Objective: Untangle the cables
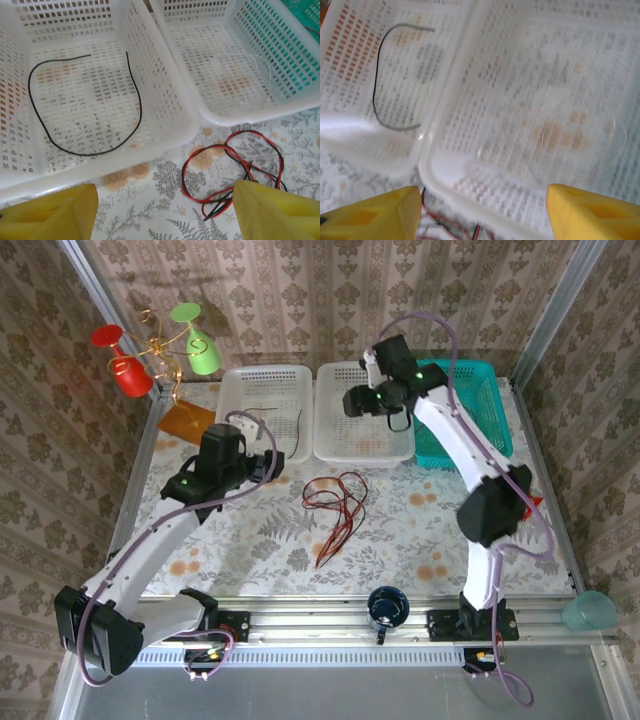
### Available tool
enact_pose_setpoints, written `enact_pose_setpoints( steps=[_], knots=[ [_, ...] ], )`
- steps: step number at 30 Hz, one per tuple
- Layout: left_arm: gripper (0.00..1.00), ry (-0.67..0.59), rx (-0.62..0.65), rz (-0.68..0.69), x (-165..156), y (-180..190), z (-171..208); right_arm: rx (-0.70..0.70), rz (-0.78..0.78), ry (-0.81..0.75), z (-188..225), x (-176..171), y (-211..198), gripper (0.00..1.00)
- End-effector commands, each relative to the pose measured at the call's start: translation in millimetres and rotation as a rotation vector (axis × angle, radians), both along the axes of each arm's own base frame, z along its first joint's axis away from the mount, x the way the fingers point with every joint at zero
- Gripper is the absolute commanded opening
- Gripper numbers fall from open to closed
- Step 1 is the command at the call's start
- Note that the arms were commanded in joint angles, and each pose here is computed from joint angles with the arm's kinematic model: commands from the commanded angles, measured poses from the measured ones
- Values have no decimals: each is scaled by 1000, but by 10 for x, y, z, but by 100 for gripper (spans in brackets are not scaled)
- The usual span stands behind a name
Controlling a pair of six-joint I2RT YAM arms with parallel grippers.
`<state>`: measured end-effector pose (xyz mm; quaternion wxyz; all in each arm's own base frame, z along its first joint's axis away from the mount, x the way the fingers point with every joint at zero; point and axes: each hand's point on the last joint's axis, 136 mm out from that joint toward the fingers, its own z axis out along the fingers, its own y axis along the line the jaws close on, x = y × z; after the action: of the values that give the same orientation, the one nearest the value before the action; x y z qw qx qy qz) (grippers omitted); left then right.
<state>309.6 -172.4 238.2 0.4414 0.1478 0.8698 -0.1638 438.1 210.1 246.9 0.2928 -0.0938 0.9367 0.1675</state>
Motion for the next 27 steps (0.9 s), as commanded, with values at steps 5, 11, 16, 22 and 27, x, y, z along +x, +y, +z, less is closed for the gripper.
enact_pose_setpoints(
  steps=[5, 11, 16, 22, 27],
  knots=[
    [72, 50, -35, -28, -306, -64, -292, 31, 51, 42, -869, -871, 203, 68],
    [72, 66, -59, -58, -476, -91, -555, 52, 209, -82, -1238, -1149, 464, 68],
    [72, 77, -61, -55, -570, -65, -666, 32, 226, -105, -1493, -1076, 551, 68],
    [72, 85, -70, -41, -633, -27, -717, 24, 249, -84, -1737, -989, 709, 57],
    [72, 84, -69, -34, -639, -16, -693, 10, 275, -72, -1839, -954, 835, 38]
  ],
)
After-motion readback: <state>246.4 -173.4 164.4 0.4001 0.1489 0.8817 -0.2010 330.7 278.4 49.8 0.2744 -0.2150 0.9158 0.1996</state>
